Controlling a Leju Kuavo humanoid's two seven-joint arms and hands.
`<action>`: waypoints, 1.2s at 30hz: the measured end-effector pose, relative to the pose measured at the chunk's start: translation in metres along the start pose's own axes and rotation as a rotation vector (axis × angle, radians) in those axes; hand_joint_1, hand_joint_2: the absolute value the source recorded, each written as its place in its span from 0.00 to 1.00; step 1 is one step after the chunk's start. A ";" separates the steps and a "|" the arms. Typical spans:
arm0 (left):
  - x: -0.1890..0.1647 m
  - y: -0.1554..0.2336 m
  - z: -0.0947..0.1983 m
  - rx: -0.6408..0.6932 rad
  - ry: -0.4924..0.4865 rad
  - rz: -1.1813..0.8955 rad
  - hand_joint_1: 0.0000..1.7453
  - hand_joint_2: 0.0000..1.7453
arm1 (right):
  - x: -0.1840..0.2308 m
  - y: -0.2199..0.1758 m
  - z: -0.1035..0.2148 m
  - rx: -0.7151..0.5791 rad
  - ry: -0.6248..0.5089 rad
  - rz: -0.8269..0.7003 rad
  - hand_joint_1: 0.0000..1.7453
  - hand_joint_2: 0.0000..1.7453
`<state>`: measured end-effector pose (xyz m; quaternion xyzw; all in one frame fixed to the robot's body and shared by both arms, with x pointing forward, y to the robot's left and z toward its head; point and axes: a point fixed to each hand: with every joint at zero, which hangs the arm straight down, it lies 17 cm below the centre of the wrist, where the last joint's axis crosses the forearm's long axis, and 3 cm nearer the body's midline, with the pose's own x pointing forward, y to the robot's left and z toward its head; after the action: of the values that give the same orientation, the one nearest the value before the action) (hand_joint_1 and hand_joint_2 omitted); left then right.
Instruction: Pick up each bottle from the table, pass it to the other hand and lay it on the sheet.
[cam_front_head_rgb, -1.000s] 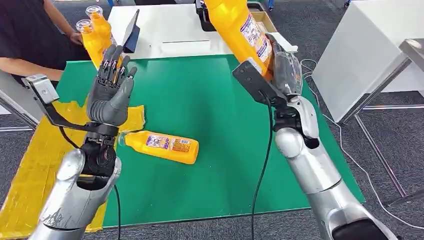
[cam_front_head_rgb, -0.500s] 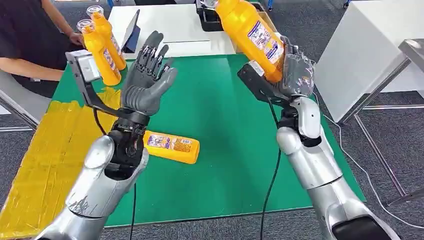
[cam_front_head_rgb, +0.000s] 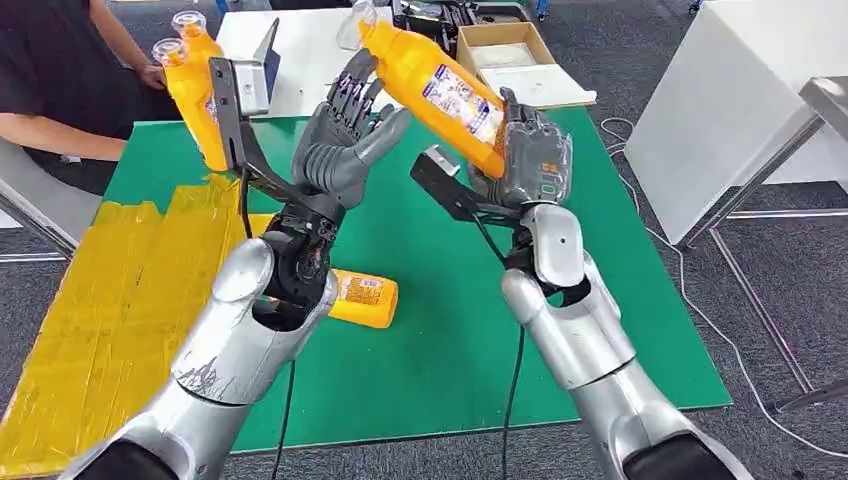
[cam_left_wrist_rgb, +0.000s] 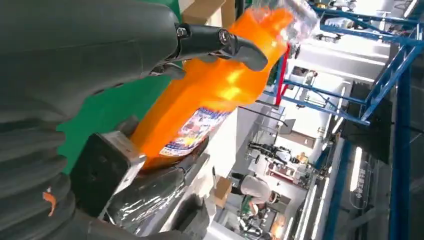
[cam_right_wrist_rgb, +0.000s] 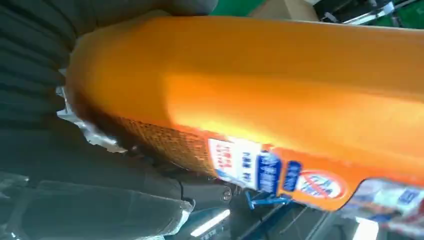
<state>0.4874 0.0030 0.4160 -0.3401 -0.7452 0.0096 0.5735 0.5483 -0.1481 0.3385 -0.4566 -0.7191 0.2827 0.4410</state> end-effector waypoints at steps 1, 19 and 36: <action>-0.001 0.001 0.000 0.002 0.003 0.002 0.00 1.00 | 0.004 0.001 0.001 0.001 -0.007 -0.001 1.00 1.00; 0.008 0.003 -0.015 0.045 0.014 -0.011 0.00 1.00 | 0.059 0.014 0.015 0.025 -0.106 -0.064 1.00 1.00; 0.019 0.014 -0.018 0.087 -0.029 -0.054 0.00 1.00 | 0.047 0.039 0.020 0.111 -0.017 -0.125 1.00 1.00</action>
<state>0.5081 0.0167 0.4322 -0.2944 -0.7612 0.0317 0.5770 0.5371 -0.0894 0.3155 -0.3835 -0.7332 0.2979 0.4761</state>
